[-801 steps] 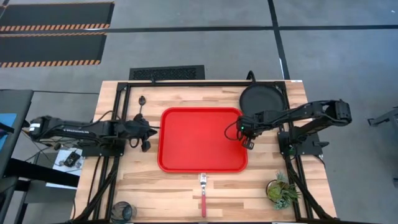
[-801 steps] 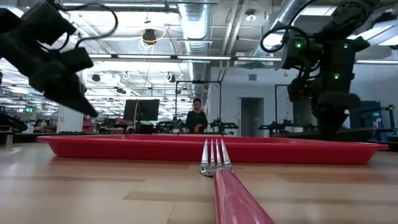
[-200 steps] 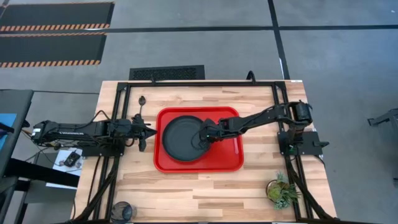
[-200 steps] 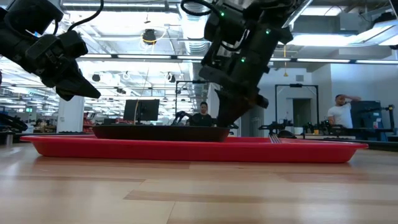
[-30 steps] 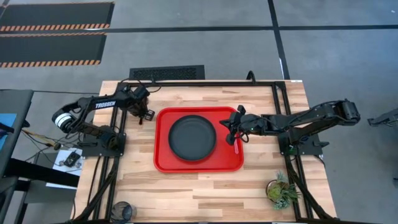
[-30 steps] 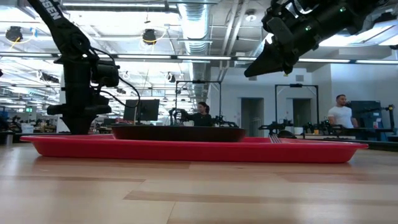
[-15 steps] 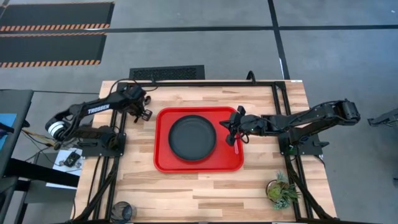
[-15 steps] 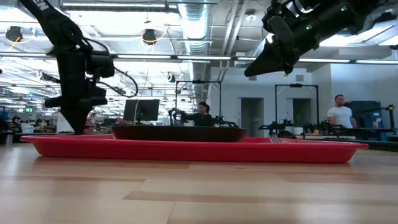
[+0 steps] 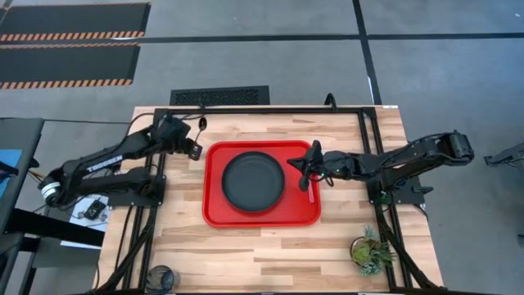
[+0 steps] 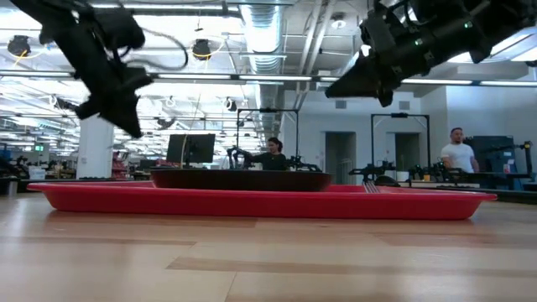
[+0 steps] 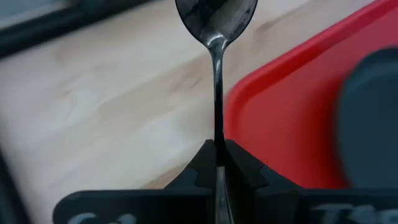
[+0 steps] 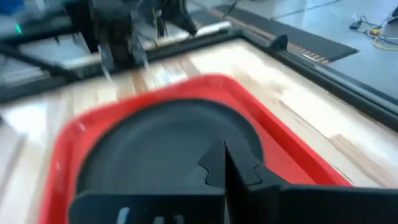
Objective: Pick and place plate/cup/fork/spoon on tray
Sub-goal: Put the black spoon on the red tray to the left of the pink fork
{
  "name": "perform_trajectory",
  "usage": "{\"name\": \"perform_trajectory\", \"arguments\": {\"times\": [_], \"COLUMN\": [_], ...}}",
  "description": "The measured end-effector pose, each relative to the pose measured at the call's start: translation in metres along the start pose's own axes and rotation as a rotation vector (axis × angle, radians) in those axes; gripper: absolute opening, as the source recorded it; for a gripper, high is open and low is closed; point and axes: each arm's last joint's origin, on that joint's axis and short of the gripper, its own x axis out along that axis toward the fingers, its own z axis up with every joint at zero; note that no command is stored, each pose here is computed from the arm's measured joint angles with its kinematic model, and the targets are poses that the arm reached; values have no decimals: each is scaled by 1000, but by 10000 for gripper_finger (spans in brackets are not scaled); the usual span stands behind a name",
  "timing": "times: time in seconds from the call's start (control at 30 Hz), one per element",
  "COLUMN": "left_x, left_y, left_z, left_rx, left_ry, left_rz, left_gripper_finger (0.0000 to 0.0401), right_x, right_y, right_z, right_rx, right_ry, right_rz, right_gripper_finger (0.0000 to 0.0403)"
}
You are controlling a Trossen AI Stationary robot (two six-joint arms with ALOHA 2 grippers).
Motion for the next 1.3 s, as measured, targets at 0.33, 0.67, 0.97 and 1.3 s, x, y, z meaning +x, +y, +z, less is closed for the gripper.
{"name": "perform_trajectory", "arguments": {"times": [0.33, 0.67, 0.97, 1.3], "left_x": [-21, -7, 14, 19], "left_y": [-57, -118, -142, -154], "left_z": [-5, -19, -37, -45], "left_rx": [-1, 48, 89, 90], "left_ry": [-284, -368, -322, -327], "left_rz": [-145, -311, -323, -351], "left_gripper_finger": [0, 0, 0, 0], "right_x": [29, 91, 112, 121], "right_y": [23, 42, 35, 34], "right_z": [-7, 21, 61, 80], "right_rx": [171, 233, 170, 156], "right_ry": [-139, -255, -218, -73], "right_rz": [90, 92, -41, -149], "right_gripper_finger": [21, 86, 163, 162]}}
